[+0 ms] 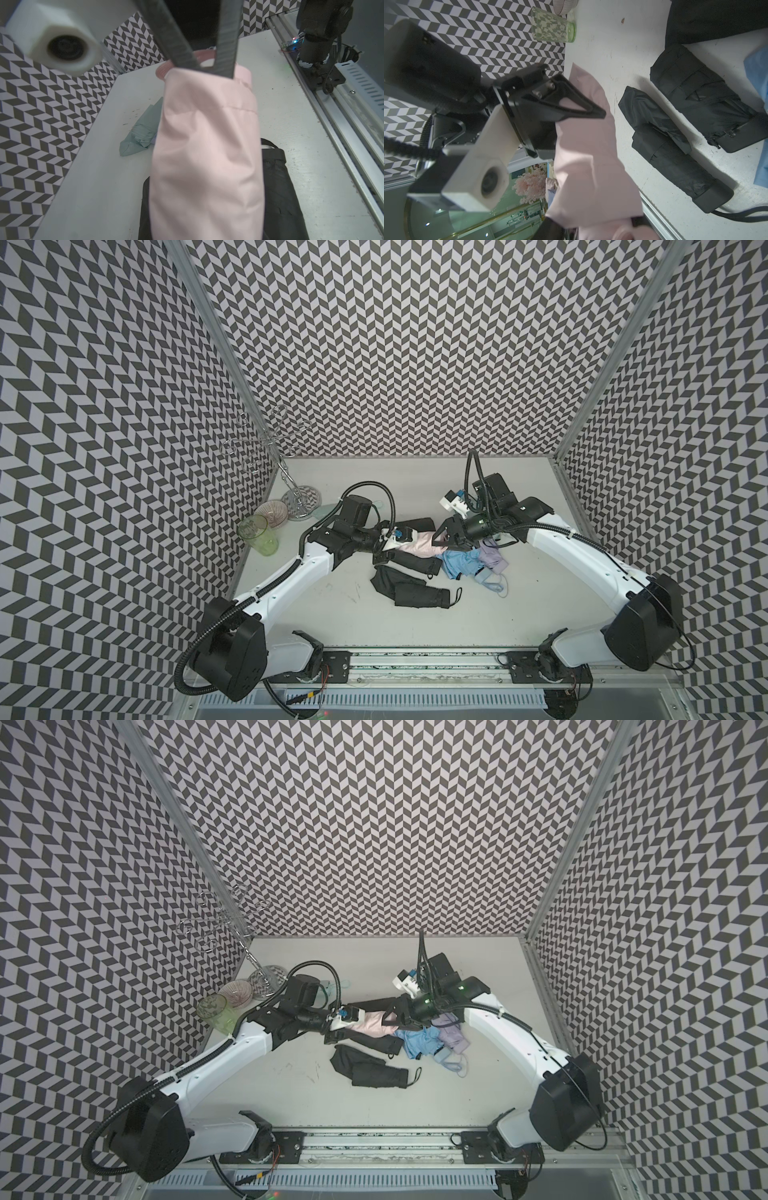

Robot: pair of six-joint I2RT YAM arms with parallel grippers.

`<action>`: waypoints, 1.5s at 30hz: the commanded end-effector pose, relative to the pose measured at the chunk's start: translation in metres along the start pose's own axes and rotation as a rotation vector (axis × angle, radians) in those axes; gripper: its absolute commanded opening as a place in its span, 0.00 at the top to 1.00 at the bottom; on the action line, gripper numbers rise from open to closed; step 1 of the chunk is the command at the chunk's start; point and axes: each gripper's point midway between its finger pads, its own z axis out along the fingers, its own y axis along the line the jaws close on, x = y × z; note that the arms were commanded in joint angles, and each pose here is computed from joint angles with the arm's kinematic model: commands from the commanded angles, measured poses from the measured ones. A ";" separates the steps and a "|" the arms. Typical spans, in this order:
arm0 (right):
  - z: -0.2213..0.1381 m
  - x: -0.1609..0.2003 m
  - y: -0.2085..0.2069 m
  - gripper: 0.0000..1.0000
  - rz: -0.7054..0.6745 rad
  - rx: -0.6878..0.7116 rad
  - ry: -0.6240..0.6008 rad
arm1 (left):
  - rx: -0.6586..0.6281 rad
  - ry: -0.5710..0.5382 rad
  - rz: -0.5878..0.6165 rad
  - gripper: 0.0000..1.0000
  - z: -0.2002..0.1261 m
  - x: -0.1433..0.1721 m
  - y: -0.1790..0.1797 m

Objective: Take umbrellas out of sleeves
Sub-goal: Take out the umbrella from the umbrella sleeve.

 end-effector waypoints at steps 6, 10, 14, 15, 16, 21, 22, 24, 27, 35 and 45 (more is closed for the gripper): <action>-0.005 -0.034 0.028 0.57 -0.139 -0.071 -0.101 | 0.042 -0.075 0.088 1.00 -0.001 -0.031 -0.010; -0.005 -0.030 0.025 0.60 -0.132 -0.073 -0.101 | -0.011 -0.055 0.035 1.00 -0.003 -0.026 0.002; -0.002 -0.022 0.019 0.58 -0.117 -0.076 -0.079 | -0.060 -0.066 -0.038 1.00 -0.007 -0.024 0.017; -0.002 -0.020 0.017 0.58 -0.111 -0.075 -0.078 | -0.071 -0.065 -0.052 1.00 -0.008 -0.024 0.021; -0.001 -0.019 0.016 0.58 -0.108 -0.077 -0.078 | -0.074 -0.062 -0.060 1.00 -0.008 -0.023 0.023; 0.000 -0.015 0.014 0.57 -0.098 -0.083 -0.077 | -0.104 -0.033 -0.077 1.00 -0.008 -0.018 0.033; 0.000 -0.015 0.014 0.57 -0.098 -0.085 -0.077 | -0.110 -0.033 -0.076 1.00 -0.009 -0.018 0.035; 0.001 -0.013 0.012 0.57 -0.094 -0.087 -0.075 | -0.123 -0.036 -0.092 1.00 -0.010 -0.016 0.038; 0.003 -0.011 0.012 0.58 -0.088 -0.100 -0.067 | -0.137 -0.030 -0.100 1.00 -0.011 -0.014 0.040; 0.010 -0.012 0.015 0.62 -0.092 -0.134 -0.049 | -0.140 -0.029 -0.097 1.00 -0.011 -0.015 0.041; 0.000 -0.022 0.013 0.86 -0.078 -0.172 -0.103 | -0.162 -0.048 -0.189 0.50 -0.009 -0.013 0.048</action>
